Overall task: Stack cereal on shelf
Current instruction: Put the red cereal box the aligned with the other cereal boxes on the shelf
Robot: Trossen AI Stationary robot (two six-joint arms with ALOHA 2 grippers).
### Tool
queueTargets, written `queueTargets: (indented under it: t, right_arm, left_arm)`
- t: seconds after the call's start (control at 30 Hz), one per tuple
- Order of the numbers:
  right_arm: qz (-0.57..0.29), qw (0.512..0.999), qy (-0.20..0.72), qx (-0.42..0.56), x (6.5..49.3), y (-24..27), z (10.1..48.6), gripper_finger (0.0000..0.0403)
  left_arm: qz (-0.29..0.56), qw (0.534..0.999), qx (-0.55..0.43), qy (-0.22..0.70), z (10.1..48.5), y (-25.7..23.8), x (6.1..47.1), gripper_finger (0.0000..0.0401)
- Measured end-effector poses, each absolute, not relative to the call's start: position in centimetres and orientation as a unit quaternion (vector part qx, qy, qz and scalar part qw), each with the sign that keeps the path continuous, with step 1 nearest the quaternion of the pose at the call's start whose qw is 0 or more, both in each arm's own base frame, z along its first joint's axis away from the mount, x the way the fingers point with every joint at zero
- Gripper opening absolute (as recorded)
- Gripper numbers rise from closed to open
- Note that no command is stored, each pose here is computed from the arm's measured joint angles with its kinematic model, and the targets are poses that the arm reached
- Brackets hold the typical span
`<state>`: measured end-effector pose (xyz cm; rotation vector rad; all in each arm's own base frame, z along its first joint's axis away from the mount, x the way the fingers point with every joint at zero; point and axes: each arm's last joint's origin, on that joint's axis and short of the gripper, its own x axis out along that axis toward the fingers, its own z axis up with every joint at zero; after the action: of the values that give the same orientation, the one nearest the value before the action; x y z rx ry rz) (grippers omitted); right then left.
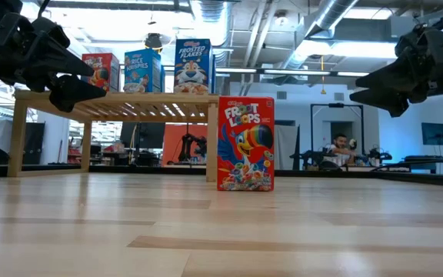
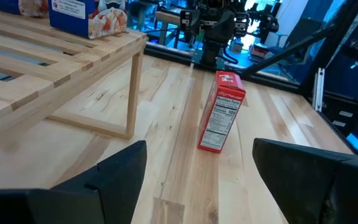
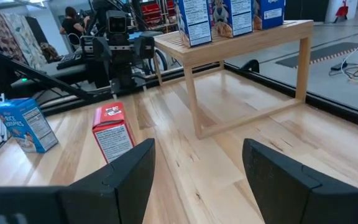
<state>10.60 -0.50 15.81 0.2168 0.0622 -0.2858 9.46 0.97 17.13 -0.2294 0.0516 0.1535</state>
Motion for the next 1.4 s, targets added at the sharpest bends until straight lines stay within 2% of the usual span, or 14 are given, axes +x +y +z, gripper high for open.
queueTargets:
  t: [0.13,0.27,0.47,0.63,0.83,0.97,1.17,1.4]
  right_arm:
    - [-0.142,0.983,0.031,0.109,10.6,-0.5,15.8,0.0266]
    - [-0.142,0.983,0.031,0.11,10.6,-0.5,15.8,0.0266]
    - [-0.142,0.983,0.031,0.109,10.6,-0.5,15.8,0.0266]
    - [-0.142,0.983,0.031,0.109,10.6,-0.5,15.8,0.0266]
    - [-0.142,0.983,0.031,0.109,10.6,-0.5,15.8,0.0266]
    - [-0.142,0.983,0.031,0.109,10.6,-0.5,15.8,0.0266]
    - [-0.142,0.983,0.032,0.109,10.6,-0.5,15.8,0.0266]
    - [-0.142,0.983,0.032,0.108,10.6,-0.5,15.8,0.0266]
  left_arm:
    - [0.084,0.992,-0.086,0.024,17.2,1.0,9.5,0.0284]
    - [0.085,0.991,-0.101,0.019,17.2,1.0,9.5,0.0291]
    - [0.091,0.99,-0.102,0.017,17.3,1.1,9.5,0.0325]
    - [0.109,0.98,-0.168,-0.004,17.5,1.2,9.4,0.0349]
    - [0.018,0.984,-0.178,-0.001,17.7,0.6,9.5,0.0352]
    - [-0.006,0.979,-0.204,-0.016,18.1,0.5,9.5,0.0352]
    - [0.016,0.972,-0.234,-0.018,18.1,0.6,9.5,0.0352]
    - [0.026,0.962,-0.263,-0.068,18.9,0.8,9.4,0.0352]
